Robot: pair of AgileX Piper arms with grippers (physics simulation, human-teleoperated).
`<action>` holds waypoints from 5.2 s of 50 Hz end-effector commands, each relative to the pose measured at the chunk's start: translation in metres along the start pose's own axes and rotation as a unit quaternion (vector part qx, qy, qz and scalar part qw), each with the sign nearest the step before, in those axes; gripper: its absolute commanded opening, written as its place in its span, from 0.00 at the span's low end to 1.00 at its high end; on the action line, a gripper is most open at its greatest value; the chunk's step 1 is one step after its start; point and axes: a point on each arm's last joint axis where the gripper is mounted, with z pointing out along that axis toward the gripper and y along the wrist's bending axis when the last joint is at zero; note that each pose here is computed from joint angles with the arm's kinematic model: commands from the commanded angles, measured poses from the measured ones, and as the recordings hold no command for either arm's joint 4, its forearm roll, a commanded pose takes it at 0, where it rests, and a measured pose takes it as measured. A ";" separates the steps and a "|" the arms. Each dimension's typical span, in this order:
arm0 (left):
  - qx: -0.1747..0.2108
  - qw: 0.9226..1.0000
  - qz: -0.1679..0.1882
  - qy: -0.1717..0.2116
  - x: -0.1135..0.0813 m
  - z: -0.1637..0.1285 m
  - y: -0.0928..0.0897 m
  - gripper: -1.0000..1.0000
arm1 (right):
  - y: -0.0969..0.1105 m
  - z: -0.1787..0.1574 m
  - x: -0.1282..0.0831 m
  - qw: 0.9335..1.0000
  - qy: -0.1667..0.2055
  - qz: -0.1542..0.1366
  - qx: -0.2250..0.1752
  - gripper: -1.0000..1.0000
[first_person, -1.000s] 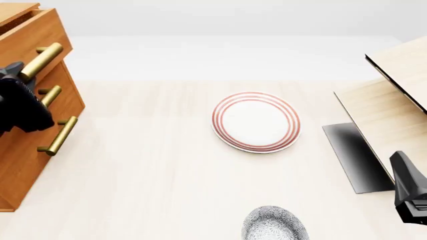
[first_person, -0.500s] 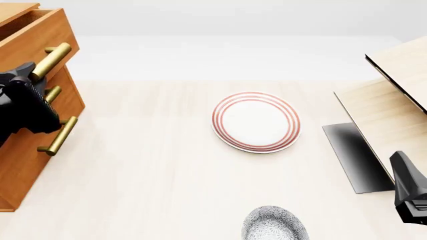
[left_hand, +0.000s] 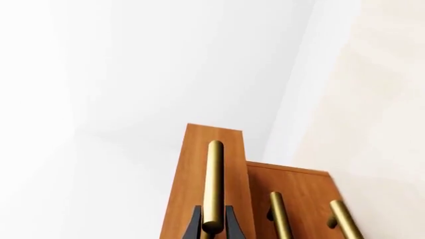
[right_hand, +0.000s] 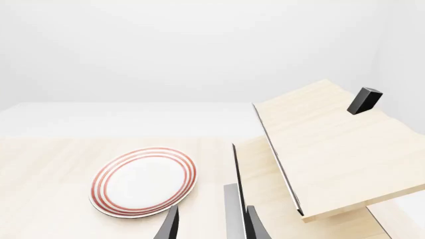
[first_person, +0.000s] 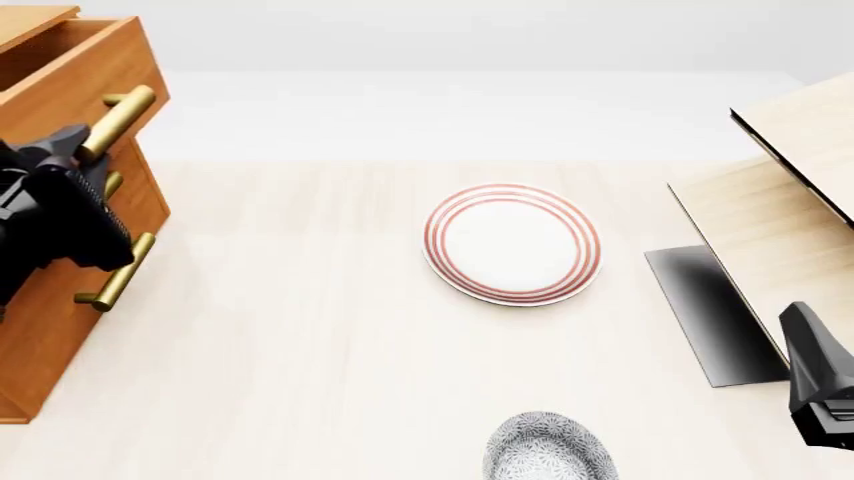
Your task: Open the top drawer of the cabinet and put the bowl in it.
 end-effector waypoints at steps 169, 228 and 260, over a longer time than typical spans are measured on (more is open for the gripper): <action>0.138 0.829 -0.536 0.081 -0.047 -0.029 0.228 1.00 | 0.000 0.000 0.000 1.000 0.000 0.000 0.000 1.00; 0.201 0.696 -0.650 0.228 -0.043 0.021 0.227 1.00 | 0.000 0.000 0.000 1.000 0.000 0.000 0.000 1.00; 0.210 0.670 -0.665 0.256 -0.037 0.035 0.187 1.00 | 0.000 0.000 0.000 1.000 0.000 0.000 0.000 1.00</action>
